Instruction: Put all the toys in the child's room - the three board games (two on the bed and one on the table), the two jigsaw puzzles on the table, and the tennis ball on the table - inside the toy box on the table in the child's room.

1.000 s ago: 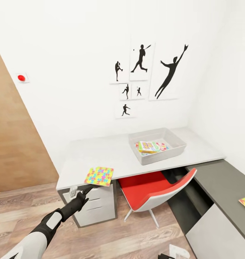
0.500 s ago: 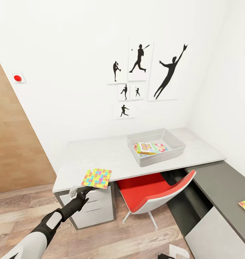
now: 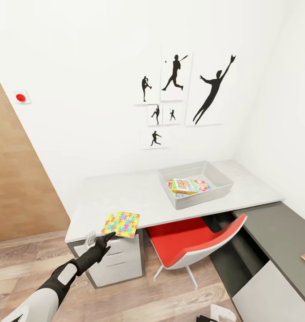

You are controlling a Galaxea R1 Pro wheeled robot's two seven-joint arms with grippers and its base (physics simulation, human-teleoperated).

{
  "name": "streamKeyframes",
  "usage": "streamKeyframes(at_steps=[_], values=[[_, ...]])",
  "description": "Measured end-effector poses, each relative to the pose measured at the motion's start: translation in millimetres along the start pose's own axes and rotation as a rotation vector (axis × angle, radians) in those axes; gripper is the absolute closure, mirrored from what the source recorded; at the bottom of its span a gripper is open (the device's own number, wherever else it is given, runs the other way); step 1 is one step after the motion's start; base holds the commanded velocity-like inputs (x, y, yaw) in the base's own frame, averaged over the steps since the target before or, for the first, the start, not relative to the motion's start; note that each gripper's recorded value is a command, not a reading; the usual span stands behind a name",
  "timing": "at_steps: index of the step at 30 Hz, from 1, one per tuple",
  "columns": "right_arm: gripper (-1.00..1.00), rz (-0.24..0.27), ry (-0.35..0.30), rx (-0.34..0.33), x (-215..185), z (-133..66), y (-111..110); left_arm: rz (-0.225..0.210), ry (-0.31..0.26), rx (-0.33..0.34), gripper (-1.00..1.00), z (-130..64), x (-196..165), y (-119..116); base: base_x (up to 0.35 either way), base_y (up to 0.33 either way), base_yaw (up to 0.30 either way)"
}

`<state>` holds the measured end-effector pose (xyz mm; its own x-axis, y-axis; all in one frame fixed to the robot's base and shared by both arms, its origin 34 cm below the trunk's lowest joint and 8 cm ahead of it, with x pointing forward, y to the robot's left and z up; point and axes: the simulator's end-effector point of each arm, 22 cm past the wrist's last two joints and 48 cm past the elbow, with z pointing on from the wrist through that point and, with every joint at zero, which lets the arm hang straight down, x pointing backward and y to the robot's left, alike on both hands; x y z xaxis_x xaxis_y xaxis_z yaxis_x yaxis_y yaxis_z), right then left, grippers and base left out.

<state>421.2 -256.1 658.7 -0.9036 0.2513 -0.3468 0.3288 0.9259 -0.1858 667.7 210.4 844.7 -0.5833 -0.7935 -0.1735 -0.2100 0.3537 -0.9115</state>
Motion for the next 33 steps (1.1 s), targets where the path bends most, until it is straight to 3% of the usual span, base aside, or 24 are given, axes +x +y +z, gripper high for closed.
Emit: streamKeyframes(at_steps=[33], values=[[-1.00, 0.000, 0.000, 0.000, -0.1, 0.2, 0.1, -0.011, 0.006, 0.003, -1.00, 0.6, 1.8, -0.6, 0.018, 0.005, 0.000]])
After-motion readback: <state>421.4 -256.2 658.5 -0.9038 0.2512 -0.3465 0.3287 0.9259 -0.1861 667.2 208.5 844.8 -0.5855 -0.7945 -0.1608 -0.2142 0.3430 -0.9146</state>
